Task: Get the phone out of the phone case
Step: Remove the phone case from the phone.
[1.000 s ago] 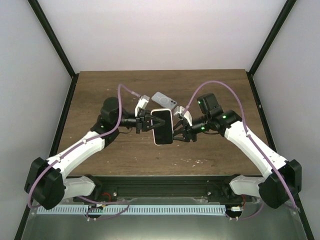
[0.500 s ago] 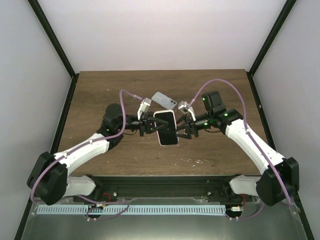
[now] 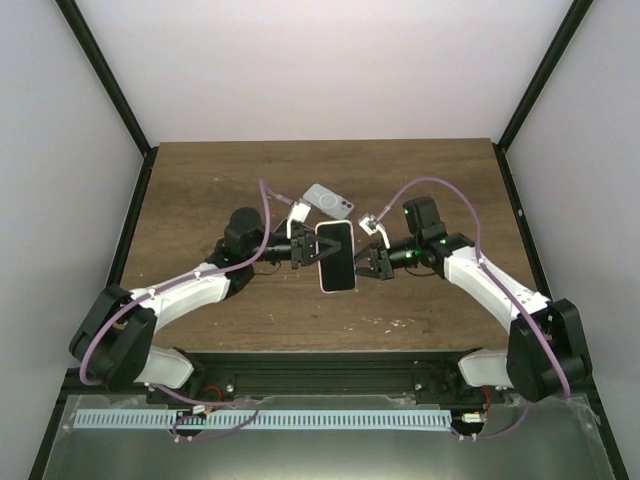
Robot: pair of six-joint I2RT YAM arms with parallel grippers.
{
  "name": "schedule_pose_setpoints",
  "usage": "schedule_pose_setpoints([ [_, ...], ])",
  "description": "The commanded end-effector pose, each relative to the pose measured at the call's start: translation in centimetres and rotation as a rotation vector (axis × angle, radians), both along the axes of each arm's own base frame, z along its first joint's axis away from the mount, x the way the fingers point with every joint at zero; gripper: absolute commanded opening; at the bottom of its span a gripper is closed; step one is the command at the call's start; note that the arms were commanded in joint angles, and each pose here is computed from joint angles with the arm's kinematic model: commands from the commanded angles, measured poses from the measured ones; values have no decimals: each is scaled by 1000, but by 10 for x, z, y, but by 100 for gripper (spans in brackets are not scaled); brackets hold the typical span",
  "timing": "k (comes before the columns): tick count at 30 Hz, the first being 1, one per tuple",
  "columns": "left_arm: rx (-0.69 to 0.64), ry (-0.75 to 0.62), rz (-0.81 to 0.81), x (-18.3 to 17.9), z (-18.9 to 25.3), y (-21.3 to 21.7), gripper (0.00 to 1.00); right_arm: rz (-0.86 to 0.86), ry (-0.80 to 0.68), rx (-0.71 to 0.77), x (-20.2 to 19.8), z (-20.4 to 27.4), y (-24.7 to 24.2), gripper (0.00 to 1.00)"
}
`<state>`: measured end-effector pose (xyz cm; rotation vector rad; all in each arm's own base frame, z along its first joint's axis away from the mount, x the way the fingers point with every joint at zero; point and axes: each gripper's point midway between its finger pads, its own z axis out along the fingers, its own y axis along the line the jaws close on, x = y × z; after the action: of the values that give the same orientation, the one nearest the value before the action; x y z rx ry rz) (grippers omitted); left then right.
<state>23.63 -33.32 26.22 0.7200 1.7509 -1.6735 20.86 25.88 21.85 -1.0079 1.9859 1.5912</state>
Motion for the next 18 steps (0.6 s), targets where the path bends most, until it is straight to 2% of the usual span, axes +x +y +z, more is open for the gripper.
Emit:
schedule_pose_setpoints([
  [1, 115, 187, 97, 2, -54, -10, 7, 41, -186, 133, -6, 46, 9, 1],
  [5, 117, 177, 298, 23, -49, 8, 38, -74, -132, 24, 3, 25, -3, 1],
  [8, 149, 114, 495, 35, -42, 37, 52, -216, -47, -72, 14, 4, -16, 1],
  [12, 288, 34, 708, 34, -51, 75, 56, -336, 105, -177, 17, -26, -31, 1],
  [18, 335, 18, 724, 6, -63, 84, 53, -490, 287, -333, 17, -60, -53, 1],
])
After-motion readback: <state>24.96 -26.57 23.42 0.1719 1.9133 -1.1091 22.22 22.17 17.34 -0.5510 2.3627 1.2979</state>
